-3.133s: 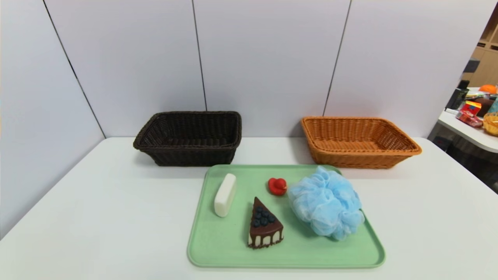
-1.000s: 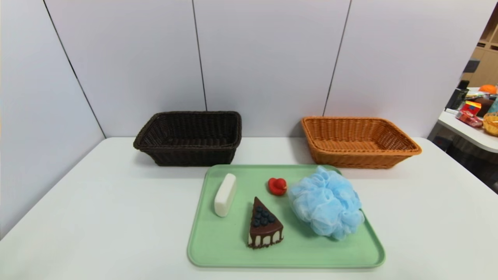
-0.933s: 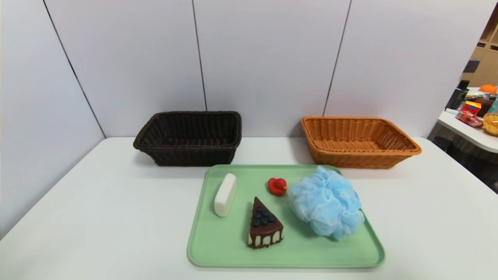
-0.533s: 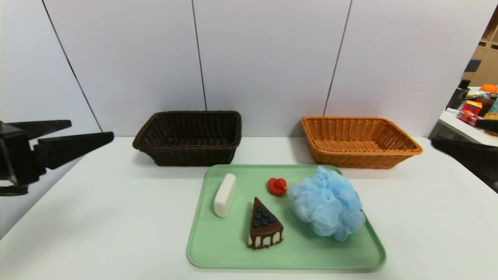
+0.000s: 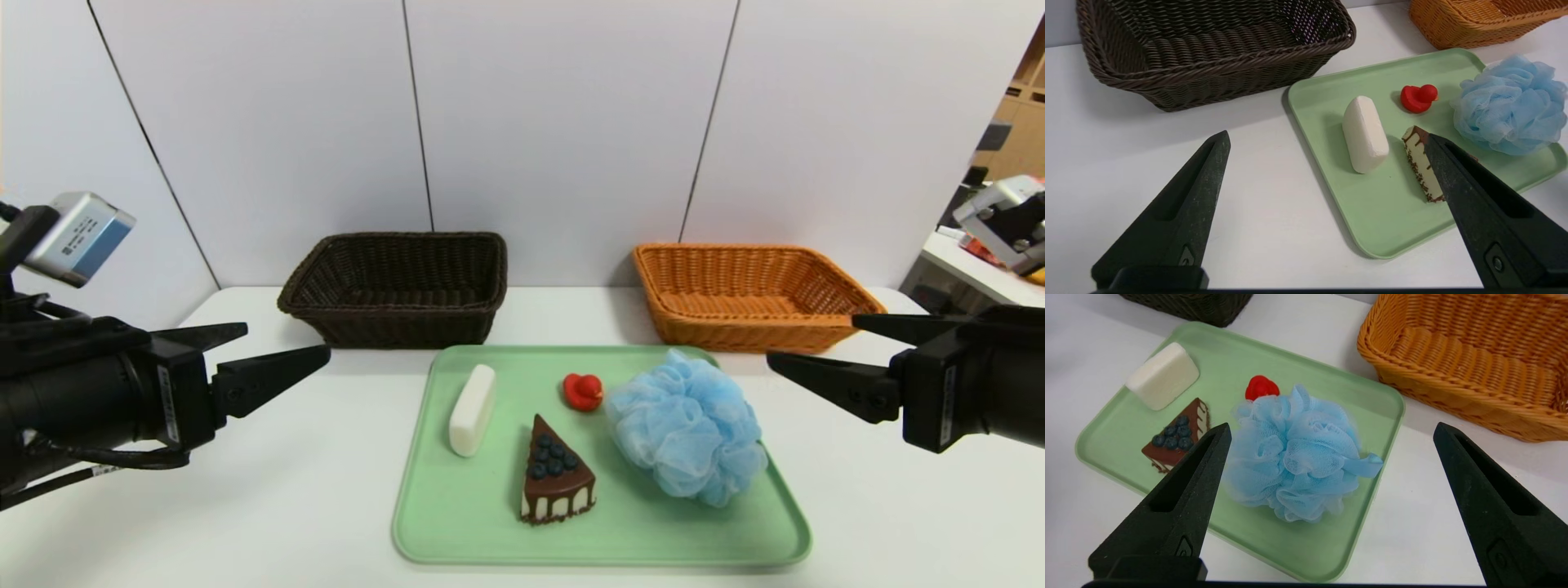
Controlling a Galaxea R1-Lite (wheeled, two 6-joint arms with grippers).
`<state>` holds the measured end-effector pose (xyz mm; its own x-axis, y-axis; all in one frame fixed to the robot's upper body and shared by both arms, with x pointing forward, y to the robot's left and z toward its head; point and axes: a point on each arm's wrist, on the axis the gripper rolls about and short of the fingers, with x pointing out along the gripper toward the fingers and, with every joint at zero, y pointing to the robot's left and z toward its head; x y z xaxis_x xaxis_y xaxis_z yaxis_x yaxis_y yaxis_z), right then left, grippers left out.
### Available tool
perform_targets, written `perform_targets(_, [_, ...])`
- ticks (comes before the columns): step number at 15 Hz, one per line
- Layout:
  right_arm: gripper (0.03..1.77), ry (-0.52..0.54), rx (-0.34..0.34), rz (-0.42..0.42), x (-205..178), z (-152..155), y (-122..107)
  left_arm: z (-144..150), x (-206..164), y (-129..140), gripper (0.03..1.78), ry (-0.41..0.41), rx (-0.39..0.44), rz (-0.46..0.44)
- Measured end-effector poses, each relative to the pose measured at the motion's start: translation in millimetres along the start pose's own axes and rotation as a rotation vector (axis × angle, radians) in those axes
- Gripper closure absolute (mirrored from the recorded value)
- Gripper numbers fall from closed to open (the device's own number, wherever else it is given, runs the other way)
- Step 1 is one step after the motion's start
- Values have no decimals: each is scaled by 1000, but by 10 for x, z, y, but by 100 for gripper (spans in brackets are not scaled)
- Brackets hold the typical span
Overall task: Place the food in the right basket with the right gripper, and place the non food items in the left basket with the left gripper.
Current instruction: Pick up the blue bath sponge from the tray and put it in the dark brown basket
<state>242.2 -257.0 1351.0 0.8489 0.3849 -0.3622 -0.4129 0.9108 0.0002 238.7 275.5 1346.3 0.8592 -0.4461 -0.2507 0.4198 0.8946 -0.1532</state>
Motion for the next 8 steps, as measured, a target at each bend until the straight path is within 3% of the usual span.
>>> perform_targets(3, [9,28,25,33,55,-51,64,-28,26,-24,12,16,2,-10])
perform_targets(8, [9,100,11,106,211,-136,235,-36,9,-70,12,12,13,-1])
